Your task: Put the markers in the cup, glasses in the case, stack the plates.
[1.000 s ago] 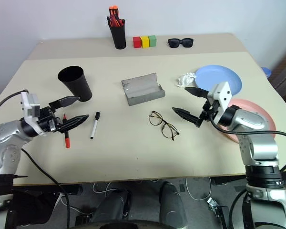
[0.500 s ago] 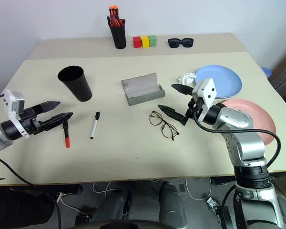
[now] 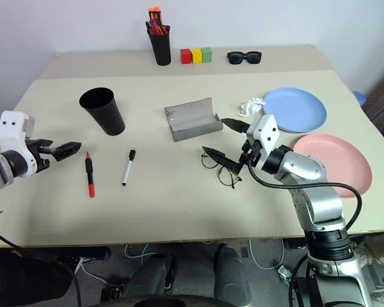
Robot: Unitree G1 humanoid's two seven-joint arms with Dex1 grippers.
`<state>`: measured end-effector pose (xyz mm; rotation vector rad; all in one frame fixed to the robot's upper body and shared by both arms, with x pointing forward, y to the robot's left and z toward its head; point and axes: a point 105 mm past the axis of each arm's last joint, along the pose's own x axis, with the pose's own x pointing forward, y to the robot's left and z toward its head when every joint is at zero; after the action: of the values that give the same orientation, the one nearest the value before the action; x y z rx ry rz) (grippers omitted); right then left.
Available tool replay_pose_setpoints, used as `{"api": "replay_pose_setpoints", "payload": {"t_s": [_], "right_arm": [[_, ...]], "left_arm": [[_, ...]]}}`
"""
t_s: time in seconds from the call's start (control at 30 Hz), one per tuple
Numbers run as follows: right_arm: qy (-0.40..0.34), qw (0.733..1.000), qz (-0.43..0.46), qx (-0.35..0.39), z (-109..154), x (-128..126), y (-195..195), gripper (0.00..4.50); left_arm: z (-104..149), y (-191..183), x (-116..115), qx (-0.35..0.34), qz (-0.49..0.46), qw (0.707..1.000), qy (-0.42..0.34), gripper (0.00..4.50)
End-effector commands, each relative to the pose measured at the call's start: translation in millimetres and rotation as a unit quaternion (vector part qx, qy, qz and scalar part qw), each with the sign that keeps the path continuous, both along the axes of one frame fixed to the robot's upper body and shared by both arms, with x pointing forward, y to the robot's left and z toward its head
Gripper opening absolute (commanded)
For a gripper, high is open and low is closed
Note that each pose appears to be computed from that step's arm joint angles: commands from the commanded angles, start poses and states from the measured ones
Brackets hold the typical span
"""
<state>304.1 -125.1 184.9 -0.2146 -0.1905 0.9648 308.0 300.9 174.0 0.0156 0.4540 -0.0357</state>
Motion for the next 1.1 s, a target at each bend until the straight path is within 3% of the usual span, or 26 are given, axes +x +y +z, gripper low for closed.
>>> {"api": "replay_pose_setpoints", "payload": {"t_s": [0.03,0.3,0.53,0.7,1.1], "right_arm": [[-0.030,0.999,0.013,0.006,13.2,-6.1,5.5,4.48],[-0.021,1.000,0.017,-0.016,5.0,-3.5,1.1,4.48],[0.000,0.998,0.052,-0.036,-5.2,-16.1,5.7,4.48],[-0.005,0.995,0.104,-0.012,7.4,-34.7,12.7,4.48],[-0.003,0.996,0.083,-0.017,3.5,-30.5,11.6,4.48]], "left_arm": [[8.3,1.9,-6.0,0.002,0.045,0.999,0.004,4.50],[-25.6,-17.1,-7.1,-0.084,0.092,0.991,0.049,4.50],[-33.3,-27.3,-0.5,-0.083,0.098,0.990,0.059,4.50],[-34.4,-31.1,4.6,-0.079,0.093,0.991,0.062,4.50],[-46.7,-42.6,11.1,-0.089,0.097,0.988,0.075,4.50]]}}
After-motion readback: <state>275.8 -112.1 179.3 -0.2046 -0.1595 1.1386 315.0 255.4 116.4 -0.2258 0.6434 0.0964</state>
